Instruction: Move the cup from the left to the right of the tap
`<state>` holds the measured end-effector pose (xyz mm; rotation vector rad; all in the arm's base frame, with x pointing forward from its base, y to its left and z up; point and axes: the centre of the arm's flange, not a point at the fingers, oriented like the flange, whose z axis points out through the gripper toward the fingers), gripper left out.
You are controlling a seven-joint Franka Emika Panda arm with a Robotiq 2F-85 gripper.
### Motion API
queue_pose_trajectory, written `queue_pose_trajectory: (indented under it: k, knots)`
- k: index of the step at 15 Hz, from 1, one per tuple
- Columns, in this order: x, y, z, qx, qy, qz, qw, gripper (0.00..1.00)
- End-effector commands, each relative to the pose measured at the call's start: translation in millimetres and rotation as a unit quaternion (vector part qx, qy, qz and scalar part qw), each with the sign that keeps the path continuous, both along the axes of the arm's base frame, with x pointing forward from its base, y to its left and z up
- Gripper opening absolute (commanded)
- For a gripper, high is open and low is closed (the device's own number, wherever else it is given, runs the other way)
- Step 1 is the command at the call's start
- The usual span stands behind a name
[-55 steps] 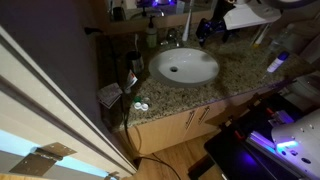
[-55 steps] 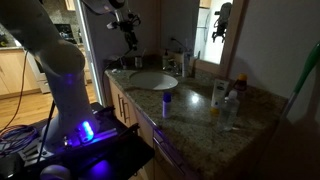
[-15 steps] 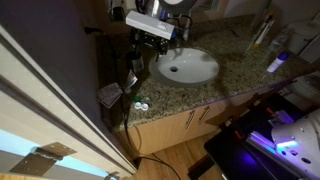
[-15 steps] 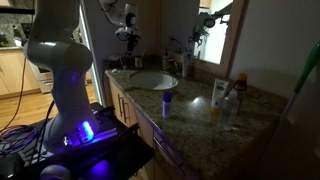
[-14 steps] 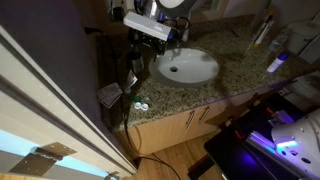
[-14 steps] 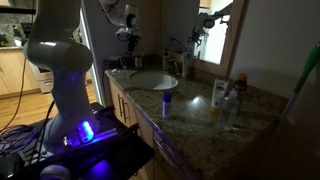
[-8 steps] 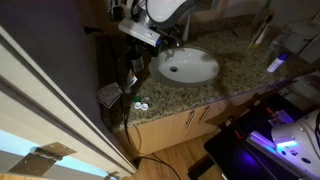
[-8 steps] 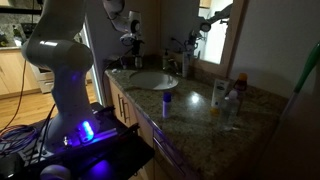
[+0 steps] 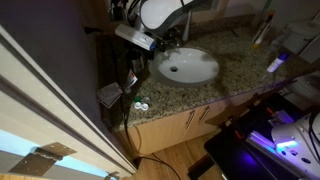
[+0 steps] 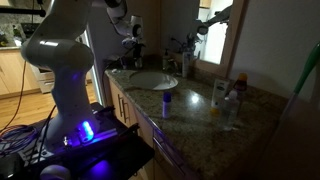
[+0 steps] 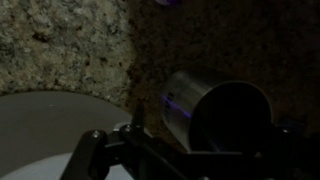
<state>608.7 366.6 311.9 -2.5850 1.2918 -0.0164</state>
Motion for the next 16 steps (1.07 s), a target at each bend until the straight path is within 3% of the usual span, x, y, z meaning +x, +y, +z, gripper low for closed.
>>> queue_pose_trajectory:
  k: [1,10,12,16]
  knots:
    - [-4.2,0.6,2.3,-0.002,0.001,0.004,1.0,0.67]
    - [-8.0,5.9,1.1,-0.009,0.013,0.014,0.9998,0.04]
    - [-9.2,5.2,2.2,-0.013,0.019,0.015,0.9996,0.0]
    - [-7.4,0.2,10.0,-0.032,0.022,0.022,0.999,0.01]
